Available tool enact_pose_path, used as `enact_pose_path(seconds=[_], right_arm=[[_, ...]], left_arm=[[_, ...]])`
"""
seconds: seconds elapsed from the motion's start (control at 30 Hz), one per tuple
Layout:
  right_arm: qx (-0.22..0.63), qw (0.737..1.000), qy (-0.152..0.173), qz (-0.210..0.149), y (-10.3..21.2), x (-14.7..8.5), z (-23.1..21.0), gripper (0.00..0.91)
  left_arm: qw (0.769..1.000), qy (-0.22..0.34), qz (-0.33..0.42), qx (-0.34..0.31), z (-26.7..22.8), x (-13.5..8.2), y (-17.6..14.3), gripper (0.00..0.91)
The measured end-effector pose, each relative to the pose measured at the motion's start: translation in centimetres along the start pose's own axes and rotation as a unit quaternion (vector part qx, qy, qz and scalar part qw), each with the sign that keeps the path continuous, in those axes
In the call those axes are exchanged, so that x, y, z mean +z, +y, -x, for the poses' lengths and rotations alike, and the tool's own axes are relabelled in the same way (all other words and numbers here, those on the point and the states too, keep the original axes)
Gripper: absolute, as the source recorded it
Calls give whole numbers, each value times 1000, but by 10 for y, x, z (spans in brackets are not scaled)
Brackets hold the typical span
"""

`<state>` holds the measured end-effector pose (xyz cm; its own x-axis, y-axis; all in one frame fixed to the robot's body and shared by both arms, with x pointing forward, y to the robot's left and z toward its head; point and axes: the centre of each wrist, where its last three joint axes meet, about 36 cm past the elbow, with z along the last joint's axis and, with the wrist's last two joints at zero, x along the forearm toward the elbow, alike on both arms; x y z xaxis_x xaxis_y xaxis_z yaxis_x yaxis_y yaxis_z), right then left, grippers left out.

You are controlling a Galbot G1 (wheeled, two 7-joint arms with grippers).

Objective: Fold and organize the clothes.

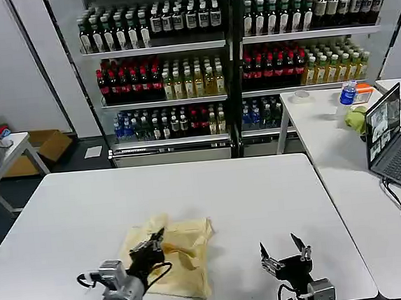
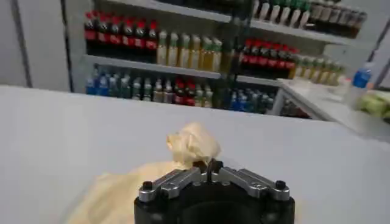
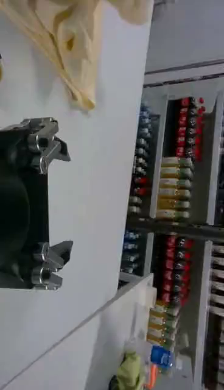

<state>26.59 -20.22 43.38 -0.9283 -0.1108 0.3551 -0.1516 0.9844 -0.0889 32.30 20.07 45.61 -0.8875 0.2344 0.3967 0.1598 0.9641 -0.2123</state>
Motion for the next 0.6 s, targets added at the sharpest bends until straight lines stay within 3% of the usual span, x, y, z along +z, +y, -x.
enact_pose_path(seconds=[0.03,0.07,0.1,0.13,0.6], right_arm=[[0,1000,0,0,0,0,1,907],[1,1000,1,1,1,0,3,907],[1,1000,1,2,1,1,4,907],[0,1000,1,2,2,0,5,907],[-3,1000,-1,-2,2,-1,16,907]], left_arm=[[1000,0,-6,7,2,1,-3,10],[1000,-1,-11,11,4,2,-6,81],[1000,-3,-16,15,6,2,-8,836],[1000,-4,-20,20,8,3,-10,907],[995,-20,-60,76,11,-1,-19,907]])
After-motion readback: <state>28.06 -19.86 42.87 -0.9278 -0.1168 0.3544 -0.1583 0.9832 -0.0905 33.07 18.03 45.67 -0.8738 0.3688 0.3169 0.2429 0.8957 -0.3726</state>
